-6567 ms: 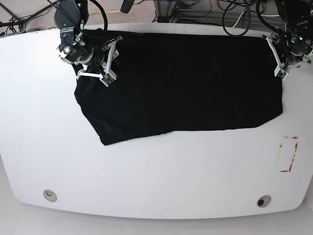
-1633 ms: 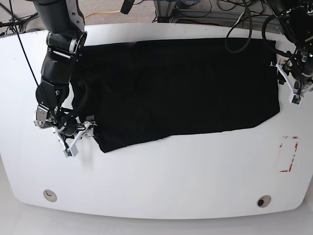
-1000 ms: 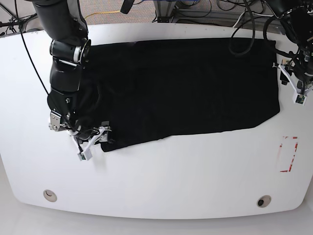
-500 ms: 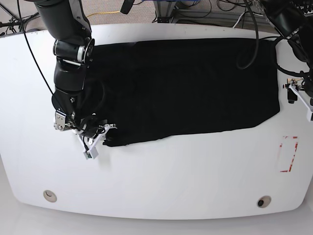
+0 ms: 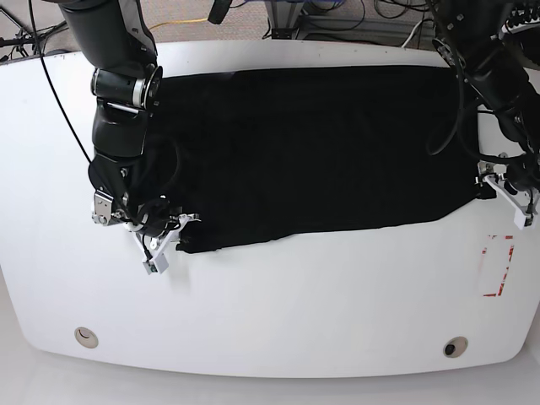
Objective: Fold the T-shirt properly
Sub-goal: 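Grasp the folded bottom edge with both grippers at each end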
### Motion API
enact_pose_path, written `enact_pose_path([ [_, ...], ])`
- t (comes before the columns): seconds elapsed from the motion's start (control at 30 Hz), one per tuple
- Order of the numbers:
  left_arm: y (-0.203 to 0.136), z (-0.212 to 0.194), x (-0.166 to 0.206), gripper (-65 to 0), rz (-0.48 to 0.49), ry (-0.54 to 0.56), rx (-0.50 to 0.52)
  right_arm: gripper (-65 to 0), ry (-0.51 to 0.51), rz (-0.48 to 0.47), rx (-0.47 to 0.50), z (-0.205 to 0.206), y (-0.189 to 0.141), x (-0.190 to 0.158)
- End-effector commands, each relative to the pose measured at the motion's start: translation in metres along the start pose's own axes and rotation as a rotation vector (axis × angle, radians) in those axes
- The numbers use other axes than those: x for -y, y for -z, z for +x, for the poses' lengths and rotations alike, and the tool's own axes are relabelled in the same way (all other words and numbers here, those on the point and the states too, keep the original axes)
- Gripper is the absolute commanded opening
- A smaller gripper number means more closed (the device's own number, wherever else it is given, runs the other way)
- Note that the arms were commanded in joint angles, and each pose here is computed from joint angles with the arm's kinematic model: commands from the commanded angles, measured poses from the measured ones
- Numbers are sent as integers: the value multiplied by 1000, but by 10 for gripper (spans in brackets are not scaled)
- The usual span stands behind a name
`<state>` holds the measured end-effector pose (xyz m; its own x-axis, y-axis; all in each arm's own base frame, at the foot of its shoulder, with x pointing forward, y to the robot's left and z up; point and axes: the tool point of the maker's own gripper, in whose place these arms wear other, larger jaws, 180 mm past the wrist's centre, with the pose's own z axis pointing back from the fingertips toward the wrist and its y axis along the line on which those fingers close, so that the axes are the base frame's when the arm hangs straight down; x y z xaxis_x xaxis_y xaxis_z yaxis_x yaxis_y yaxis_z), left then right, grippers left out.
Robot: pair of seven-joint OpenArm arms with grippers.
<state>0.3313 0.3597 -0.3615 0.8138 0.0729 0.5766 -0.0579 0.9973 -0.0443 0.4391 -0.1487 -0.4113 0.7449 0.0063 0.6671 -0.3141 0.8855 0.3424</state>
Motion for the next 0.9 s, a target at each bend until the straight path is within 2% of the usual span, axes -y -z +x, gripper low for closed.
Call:
enact_pose_path([
  [0.0, -1, 20, -4, -178, 7, -44, 73, -640, -24, -2, 62, 27, -6, 2],
  [0.27, 19, 5, 4, -178, -46, -102, 34, -640, -20, -1, 58, 24, -6, 1],
  [0.53, 37, 8, 17, -185, -106, -152, 56, -644, -19, -4, 60, 25, -8, 4],
  [0.6, 42, 11, 27, -203, -128, -159, 60, -645, -19, -6, 60, 25, -8, 5],
  [0.63, 42, 11, 27, -226, -130, -161, 58, -648, -19, -7, 60, 25, -9, 6],
  [0.7, 46, 8, 31, -324, -142, -169, 47, -650, -22, -18, 60, 25, -12, 11],
  [0.87, 51, 8, 44, -626, -159, -113, 20, -650, -42, -36, 78, 34, -19, 16],
])
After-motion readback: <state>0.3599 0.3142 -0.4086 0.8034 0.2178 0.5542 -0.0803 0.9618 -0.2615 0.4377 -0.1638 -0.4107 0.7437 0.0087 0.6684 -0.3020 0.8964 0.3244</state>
